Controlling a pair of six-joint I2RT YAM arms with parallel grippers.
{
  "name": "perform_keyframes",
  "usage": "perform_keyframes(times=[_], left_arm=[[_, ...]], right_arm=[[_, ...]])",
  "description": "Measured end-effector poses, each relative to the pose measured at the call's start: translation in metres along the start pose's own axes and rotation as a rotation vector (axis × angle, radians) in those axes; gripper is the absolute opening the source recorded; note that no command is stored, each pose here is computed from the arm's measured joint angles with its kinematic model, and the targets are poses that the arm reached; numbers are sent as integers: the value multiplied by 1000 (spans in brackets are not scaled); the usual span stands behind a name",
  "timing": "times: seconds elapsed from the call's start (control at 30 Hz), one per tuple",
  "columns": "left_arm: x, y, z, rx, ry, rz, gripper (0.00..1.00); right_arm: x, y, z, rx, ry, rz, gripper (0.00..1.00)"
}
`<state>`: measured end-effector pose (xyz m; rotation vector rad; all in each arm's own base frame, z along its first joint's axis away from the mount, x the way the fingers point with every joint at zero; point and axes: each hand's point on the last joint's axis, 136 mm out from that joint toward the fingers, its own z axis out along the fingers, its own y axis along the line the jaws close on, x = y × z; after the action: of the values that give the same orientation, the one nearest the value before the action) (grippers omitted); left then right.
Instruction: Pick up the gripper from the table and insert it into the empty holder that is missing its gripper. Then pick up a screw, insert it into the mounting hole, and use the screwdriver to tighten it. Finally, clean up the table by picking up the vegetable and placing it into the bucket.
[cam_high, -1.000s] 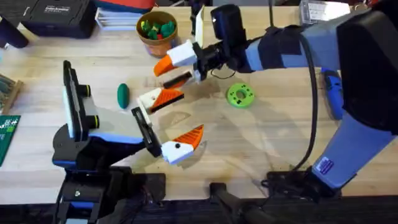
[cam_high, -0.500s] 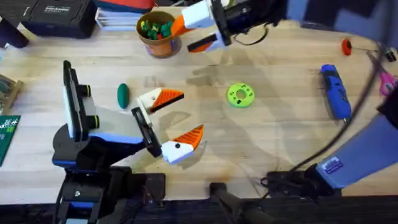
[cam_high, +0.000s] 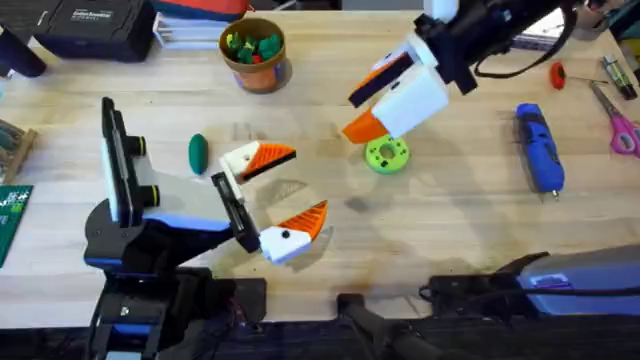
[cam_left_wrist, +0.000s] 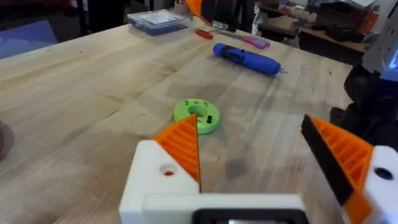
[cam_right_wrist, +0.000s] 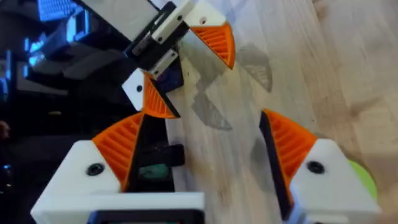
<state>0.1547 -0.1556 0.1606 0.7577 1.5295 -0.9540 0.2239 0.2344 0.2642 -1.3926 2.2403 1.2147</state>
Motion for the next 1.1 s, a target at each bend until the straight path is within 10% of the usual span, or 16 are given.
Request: perform_keyframes(times=[0.57,1.1], left_arm=[[0,0,0,0,0,0,985],[0,0,0,0,0,0,985]], right_arm=[[-23,10,29,13,2,-292,995],[-23,-31,24,239,58,-172,995]])
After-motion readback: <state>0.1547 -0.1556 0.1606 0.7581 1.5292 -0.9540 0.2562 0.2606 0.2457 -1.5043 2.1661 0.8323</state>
